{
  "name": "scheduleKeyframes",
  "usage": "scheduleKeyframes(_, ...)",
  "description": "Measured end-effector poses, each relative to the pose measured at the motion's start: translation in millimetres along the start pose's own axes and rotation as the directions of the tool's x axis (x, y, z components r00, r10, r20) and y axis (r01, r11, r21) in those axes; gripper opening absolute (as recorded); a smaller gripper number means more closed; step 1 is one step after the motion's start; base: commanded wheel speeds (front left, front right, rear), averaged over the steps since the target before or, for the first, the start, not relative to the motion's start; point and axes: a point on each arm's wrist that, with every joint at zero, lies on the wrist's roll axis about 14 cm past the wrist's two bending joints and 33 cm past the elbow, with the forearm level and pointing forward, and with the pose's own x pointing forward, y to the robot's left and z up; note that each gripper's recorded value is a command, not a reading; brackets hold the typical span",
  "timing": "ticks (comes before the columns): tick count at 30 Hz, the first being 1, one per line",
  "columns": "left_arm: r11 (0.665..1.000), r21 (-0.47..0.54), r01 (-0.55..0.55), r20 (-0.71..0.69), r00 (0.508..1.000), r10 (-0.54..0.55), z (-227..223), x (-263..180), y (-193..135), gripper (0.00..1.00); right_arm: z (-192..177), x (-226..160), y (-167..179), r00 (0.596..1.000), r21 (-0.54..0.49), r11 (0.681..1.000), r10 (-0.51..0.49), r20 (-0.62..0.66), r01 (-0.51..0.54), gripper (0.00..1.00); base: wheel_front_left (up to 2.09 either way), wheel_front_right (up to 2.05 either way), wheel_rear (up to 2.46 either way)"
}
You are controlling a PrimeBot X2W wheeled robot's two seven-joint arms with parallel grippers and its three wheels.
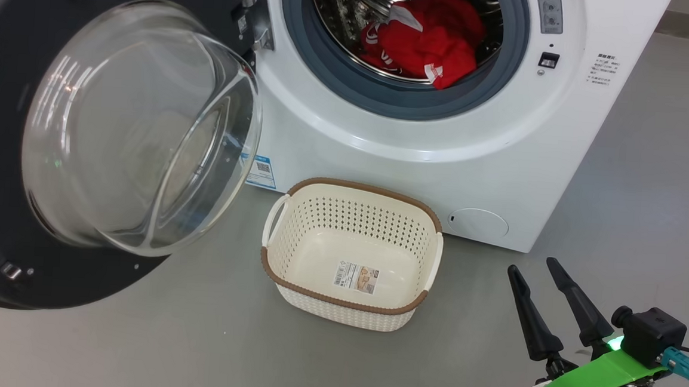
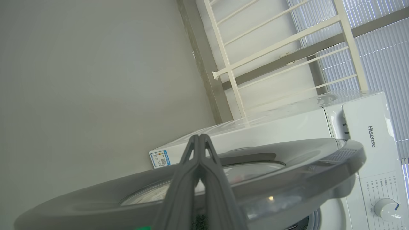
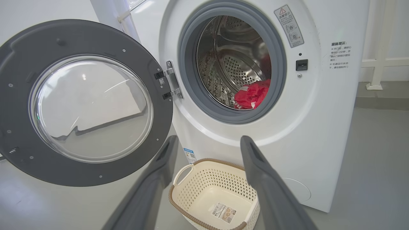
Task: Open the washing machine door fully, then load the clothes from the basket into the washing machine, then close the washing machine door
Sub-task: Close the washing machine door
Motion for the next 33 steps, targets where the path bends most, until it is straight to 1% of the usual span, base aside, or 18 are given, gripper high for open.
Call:
scheduleKeyframes(8, 0.998, 0.028, 0.055, -0.185, 0.981, -0.049, -21, -12, -9, 0.0, 8, 3, 4, 1.0, -0.003, 1.0, 0.006, 0.021, -0.006, 1.0, 0.0, 0.0, 0.0)
scheduleKeyframes(13, 0.993, 0.04, 0.108, -0.287, 0.954, -0.092, -32, -24, -18, 0.0, 12, 3, 10, 0.999, 0.001, 1.0, 0.013, 0.033, -0.013, 1.0, 0.0, 0.0, 0.0)
scheduleKeyframes(17, 0.988, 0.052, 0.147, -0.369, 0.922, -0.117, -48, -34, -22, 0.0, 9, -1, 11, 1.0, 0.006, 1.0, 0.009, 0.026, -0.009, 1.0, 0.0, 0.0, 0.0)
scheduleKeyframes(19, 0.986, 0.052, 0.159, -0.387, 0.913, -0.127, -52, -36, -24, 0.0, 8, -2, 11, 1.0, 0.007, 1.0, 0.006, 0.023, -0.007, 1.0, 0.0, 0.0, 0.0)
scheduleKeyframes(23, 0.976, 0.007, 0.216, -0.478, 0.858, -0.187, -78, -45, -39, 0.0, 8, -3, 11, 1.0, 0.011, 1.0, 0.0, 0.024, 0.0, 1.0, 0.0, 0.0, 0.0)
scheduleKeyframes(27, 0.96, -0.044, 0.275, -0.556, 0.792, -0.252, -107, -55, -59, 0.0, 9, -6, 6, 1.0, 0.009, 1.0, -0.014, 0.027, 0.014, 1.0, 0.0, 0.0, 0.0)
scheduleKeyframes(29, 0.954, -0.057, 0.294, -0.586, 0.763, -0.271, -119, -61, -65, 0.0, 9, -7, 4, 0.999, 0.008, 1.0, -0.02, 0.028, 0.02, 1.0, 0.0, 0.0, 0.0)
scheduleKeyframes(33, 0.943, -0.052, 0.33, -0.628, 0.724, -0.288, -137, -71, -75, 0.0, 10, -10, 0, 0.999, 0.007, 0.999, -0.034, 0.029, 0.034, 1.0, 0.0, 0.0, 0.0)
